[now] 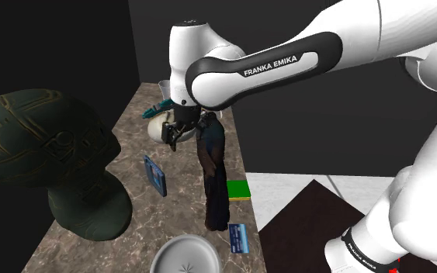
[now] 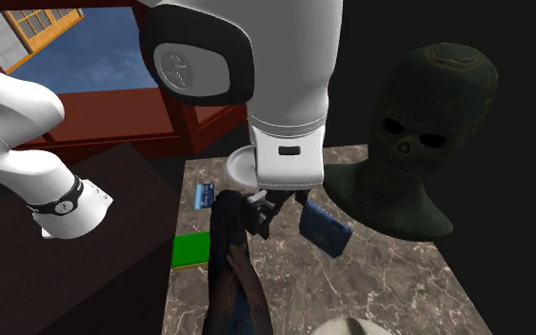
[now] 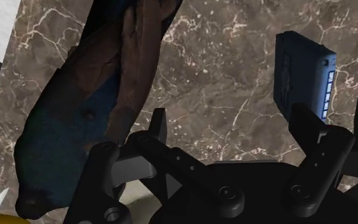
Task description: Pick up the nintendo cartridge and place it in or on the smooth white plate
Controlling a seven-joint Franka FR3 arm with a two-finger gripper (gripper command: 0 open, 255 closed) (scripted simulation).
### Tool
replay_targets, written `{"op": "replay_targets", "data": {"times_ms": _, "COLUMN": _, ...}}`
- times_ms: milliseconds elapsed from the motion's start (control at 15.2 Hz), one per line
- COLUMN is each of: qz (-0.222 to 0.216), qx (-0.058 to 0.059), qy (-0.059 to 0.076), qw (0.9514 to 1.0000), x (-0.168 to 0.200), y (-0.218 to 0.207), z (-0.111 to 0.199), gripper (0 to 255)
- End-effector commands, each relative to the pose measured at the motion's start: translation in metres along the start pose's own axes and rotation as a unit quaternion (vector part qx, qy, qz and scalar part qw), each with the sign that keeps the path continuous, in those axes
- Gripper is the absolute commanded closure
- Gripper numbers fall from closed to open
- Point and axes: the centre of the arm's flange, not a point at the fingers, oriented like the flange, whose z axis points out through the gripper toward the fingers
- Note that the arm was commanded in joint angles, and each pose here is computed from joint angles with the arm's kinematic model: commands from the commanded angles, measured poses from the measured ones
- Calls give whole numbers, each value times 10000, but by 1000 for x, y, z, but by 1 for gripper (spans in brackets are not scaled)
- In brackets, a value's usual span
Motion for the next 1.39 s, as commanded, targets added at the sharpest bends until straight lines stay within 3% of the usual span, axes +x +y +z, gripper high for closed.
{"op": "replay_targets", "data": {"times_ms": 0, "qz": 10, "qx": -7, "qy": 16, "qw": 10000, "x": 12, "y": -21, "z": 12, "gripper": 0}}
{"op": "replay_targets", "data": {"times_ms": 528, "qz": 28, "qx": -39, "qy": 79, "qw": 10000, "x": 67, "y": -99, "z": 54, "gripper": 0}}
{"op": "replay_targets", "data": {"times_ms": 990, "qz": 28, "qx": -39, "qy": 79, "qw": 10000, "x": 68, "y": -99, "z": 91, "gripper": 0}}
{"op": "replay_targets", "data": {"times_ms": 1320, "qz": 28, "qx": -39, "qy": 79, "qw": 10000, "x": 68, "y": -99, "z": 94, "gripper": 0}}
